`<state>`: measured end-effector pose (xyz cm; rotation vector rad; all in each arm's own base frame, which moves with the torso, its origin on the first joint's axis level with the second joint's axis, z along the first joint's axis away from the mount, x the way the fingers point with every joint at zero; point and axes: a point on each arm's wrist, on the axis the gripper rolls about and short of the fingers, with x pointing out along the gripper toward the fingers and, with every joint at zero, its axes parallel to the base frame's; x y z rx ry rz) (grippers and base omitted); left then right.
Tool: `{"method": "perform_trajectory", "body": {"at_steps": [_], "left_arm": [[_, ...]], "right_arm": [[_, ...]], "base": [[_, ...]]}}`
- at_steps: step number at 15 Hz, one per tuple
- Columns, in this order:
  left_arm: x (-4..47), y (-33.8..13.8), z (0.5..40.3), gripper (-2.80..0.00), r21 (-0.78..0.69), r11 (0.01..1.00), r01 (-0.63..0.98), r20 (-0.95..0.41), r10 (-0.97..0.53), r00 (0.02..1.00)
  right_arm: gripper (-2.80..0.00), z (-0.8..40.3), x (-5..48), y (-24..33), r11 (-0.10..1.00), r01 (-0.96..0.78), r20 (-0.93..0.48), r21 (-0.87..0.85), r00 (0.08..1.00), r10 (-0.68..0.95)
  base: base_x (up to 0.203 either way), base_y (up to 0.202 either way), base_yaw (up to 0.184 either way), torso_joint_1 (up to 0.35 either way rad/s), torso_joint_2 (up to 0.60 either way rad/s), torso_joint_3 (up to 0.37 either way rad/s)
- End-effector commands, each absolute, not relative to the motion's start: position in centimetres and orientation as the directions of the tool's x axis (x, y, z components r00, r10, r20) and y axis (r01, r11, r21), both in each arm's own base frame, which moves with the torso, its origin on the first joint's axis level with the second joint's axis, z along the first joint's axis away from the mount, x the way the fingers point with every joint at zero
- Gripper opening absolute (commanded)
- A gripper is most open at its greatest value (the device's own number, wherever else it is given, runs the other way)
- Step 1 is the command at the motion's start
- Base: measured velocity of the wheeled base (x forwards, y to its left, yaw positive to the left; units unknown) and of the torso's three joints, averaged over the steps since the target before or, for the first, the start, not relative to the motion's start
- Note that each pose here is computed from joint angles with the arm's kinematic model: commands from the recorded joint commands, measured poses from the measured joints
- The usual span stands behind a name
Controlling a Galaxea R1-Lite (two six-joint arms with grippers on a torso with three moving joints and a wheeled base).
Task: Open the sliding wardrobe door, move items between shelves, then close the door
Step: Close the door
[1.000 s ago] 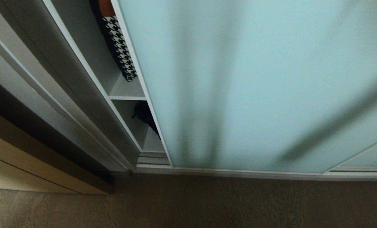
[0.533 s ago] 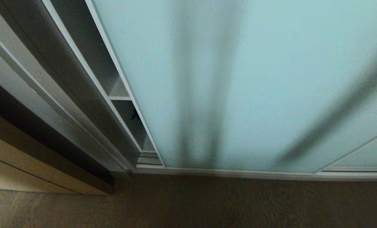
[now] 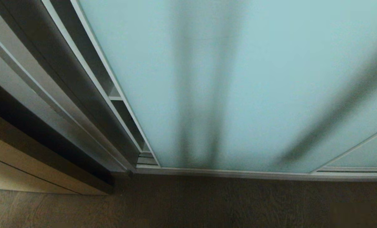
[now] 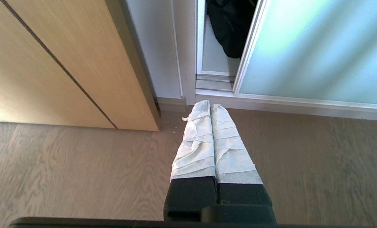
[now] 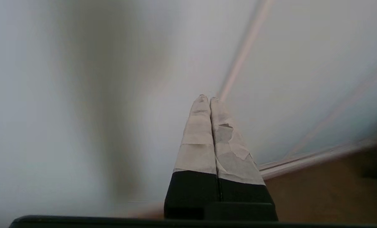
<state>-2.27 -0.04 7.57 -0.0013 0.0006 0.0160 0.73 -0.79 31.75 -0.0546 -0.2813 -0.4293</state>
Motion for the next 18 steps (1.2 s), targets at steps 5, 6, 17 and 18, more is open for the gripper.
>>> {"method": "perform_trajectory", "body": {"at_steps": [5,6,17,18], "left_arm": [[-2.3,0.0,7.6,-2.80,-0.002,1.000,-0.015,-0.002,0.015,1.000],[-2.3,0.0,7.6,-2.80,-0.002,1.000,-0.015,-0.002,0.015,1.000],[-2.3,0.0,7.6,-2.80,-0.002,1.000,-0.017,-0.002,0.017,1.000],[-2.3,0.0,7.6,-2.80,-0.002,1.000,-0.015,-0.002,0.015,1.000]], "right_arm": [[-2.80,32.8,-1.6,-0.6,0.728,0.659,0.326,0.187,0.658,-0.679],[-2.80,33.1,-1.3,-0.7,0.673,0.714,0.322,0.192,0.602,-0.730],[-2.80,41.7,6.2,-11.9,0.171,0.954,0.251,0.245,0.108,-0.962],[-2.80,42.3,6.9,-13.2,0.193,0.950,0.255,0.244,0.129,-0.958]], "base": [[0.000,0.000,0.000,0.000,0.00,0.000],[0.000,0.000,0.000,0.000,0.00,0.000],[0.000,0.000,0.000,0.000,0.00,0.000],[0.000,0.000,0.000,0.000,0.00,0.000]]}}
